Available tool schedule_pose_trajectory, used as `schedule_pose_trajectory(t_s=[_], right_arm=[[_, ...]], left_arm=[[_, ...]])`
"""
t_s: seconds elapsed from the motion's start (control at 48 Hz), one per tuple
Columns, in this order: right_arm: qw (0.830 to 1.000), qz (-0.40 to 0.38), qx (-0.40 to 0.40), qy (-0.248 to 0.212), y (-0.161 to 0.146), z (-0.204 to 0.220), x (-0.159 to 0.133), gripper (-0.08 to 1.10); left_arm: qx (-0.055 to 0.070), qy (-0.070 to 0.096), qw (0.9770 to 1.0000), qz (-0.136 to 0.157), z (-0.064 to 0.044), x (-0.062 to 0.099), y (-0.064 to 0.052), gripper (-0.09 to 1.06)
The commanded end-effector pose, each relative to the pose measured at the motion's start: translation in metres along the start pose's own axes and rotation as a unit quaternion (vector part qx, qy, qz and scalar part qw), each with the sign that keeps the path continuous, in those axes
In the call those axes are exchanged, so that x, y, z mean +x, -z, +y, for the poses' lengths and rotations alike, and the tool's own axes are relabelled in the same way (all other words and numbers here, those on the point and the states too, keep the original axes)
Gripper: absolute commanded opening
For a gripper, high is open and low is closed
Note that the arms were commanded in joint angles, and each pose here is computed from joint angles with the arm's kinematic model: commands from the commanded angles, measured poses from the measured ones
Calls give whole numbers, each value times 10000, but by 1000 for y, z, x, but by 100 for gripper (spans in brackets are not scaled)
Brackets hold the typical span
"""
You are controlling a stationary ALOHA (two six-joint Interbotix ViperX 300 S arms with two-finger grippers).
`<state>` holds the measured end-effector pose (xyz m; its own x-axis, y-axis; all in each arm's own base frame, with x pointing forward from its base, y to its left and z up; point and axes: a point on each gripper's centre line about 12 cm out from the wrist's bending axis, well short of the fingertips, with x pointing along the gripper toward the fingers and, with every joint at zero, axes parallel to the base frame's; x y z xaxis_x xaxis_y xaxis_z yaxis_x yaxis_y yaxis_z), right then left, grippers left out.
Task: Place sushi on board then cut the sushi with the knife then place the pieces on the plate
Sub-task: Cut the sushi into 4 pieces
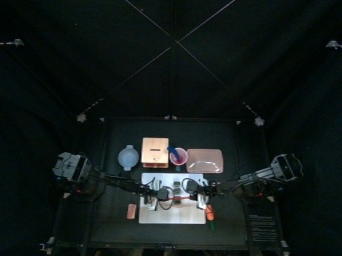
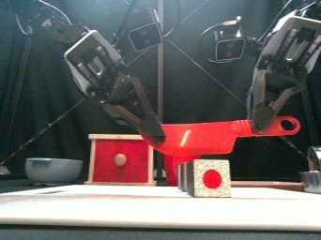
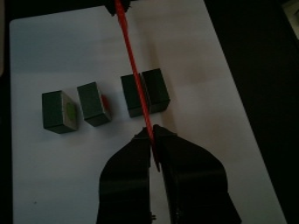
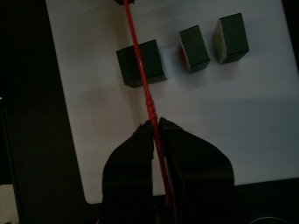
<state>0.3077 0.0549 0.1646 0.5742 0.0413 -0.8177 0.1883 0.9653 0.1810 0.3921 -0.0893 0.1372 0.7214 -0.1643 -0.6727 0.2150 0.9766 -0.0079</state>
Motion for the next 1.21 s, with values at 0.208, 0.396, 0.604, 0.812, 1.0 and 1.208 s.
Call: schedule_pose_trajectory(t_s=[0.208,0.396,0.604,0.812,1.0,1.208], right_arm=[[9999,-37,88,-39,-2,1,1,29],[9999,3,108,-46,0,2,3,29],[9999,50,155,-47,2,2,6,29],[9997,158,204,-33,6,2,14,29],[9988,430,235,32,16,3,29,29],[9979,622,199,39,22,10,41,29]], left_arm=[[-26,128,9999,-97,-14,-2,-7,41],[-28,133,9999,-73,-14,-1,-6,41],[-27,131,9999,-12,-14,2,-2,41],[-41,127,9999,111,-14,7,5,41],[-122,116,9992,357,-14,18,19,41],[-245,118,9984,504,-15,22,24,41]])
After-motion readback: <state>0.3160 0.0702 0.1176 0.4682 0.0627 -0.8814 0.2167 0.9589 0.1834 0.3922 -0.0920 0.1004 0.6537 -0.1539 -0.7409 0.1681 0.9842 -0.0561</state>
